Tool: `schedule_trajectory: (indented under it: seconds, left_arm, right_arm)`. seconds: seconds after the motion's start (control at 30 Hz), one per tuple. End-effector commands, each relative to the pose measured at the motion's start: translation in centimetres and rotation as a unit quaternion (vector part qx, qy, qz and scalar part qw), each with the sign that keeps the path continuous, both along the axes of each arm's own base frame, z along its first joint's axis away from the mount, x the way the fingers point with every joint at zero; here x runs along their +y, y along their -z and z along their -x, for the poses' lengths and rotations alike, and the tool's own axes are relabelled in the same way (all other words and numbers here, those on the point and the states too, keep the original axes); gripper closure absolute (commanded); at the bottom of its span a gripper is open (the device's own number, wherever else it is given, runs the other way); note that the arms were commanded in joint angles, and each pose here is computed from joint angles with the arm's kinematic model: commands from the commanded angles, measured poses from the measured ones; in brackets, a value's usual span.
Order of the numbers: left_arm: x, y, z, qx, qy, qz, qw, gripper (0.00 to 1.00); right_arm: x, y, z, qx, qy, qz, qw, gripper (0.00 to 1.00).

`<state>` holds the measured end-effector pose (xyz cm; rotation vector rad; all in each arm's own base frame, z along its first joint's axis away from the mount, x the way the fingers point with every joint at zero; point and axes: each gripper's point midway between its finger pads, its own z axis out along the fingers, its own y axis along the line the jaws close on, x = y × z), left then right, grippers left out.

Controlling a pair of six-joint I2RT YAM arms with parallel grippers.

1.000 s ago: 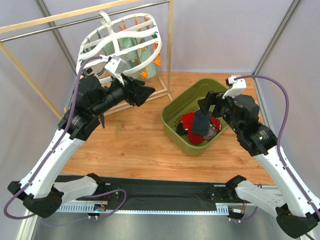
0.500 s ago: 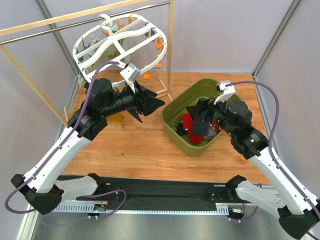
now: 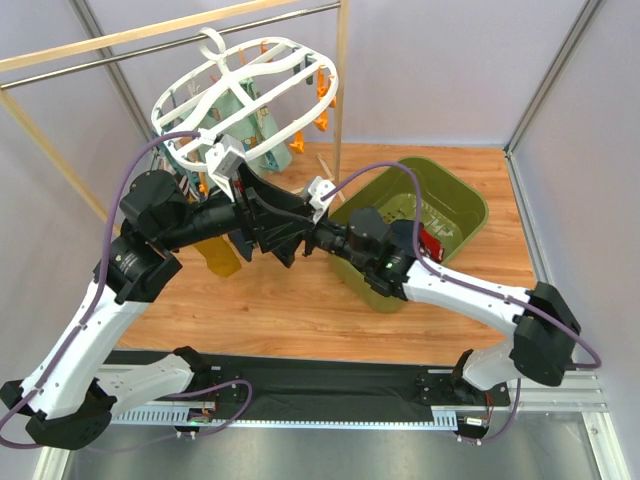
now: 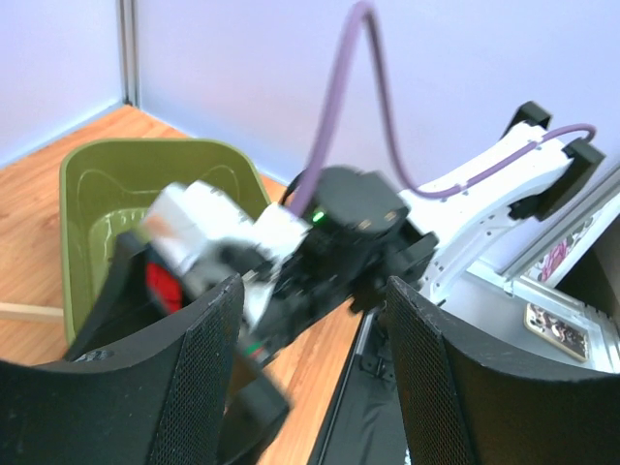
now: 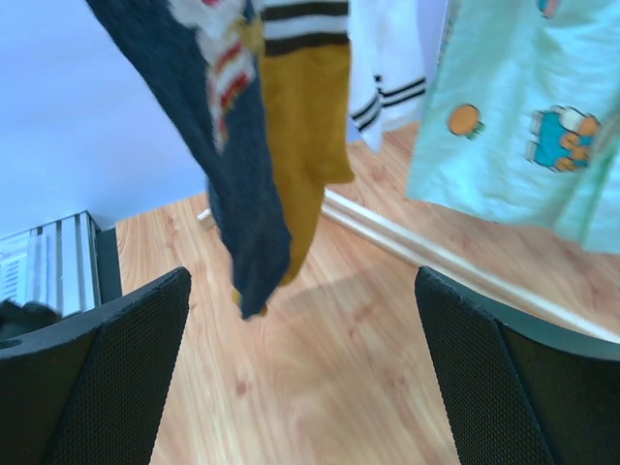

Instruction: Remove the socks clipped to the hanger

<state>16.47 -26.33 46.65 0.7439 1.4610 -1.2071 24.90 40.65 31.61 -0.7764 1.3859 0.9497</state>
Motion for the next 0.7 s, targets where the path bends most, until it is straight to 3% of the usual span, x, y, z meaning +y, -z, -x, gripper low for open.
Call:
schedule_trajectory:
  seconds: [0.0,0.13,0.27,0.4,0.47,0.5,0.57,0.6,0.67]
  left_arm:
    - [1.0,-2.1,1.5,-0.012,0.004,0.015,1.000,0.32]
    - [1.8,-2.6,1.7,-0.016,-0.015,0.014,1.000,0.32]
    - [3.3,-3.0,1.6,-0.020,-0.054,0.002,0.998,0.32]
    - [6.7,-3.1,0.0,-0.012,-0.163,-0.027,0.986,0.32]
    - [8.5,-2.9,-0.1,-0.008,-0.204,-0.045,0.978,0.32]
    - [9.8,-2.9,-0.8,-0.006,-0.243,-0.048,0.969,0.32]
    - [11.5,-2.3,-0.8,0.001,-0.280,-0.060,0.958,0.32]
    - [12.8,-2.0,-1.3,0.006,-0.315,-0.064,0.947,0.32]
    - [14.4,-1.3,-1.0,0.014,-0.345,-0.068,0.936,0.32]
  right_arm:
    - [2.8,-5.1,0.5,-0.072,-0.007,-0.079,0.994,0.01]
    - [5.1,-5.5,0.3,-0.075,0.015,-0.104,0.992,0.00]
    - [7.4,-3.4,-2.8,-0.059,0.072,-0.105,0.990,0.01]
    - [9.1,-2.7,-4.5,-0.080,0.089,-0.078,0.990,0.07]
    - [10.2,-3.2,-4.9,-0.094,0.084,-0.070,0.989,0.24]
    - [10.5,-3.1,-5.0,-0.095,0.081,-0.066,0.990,0.48]
    - [10.9,-3.8,-4.8,-0.101,0.075,-0.074,0.989,0.68]
    - [11.1,-3.6,-5.0,-0.101,0.074,-0.073,0.990,0.83]
    - [11.4,-3.9,-4.6,-0.099,0.063,-0.075,0.990,1.00]
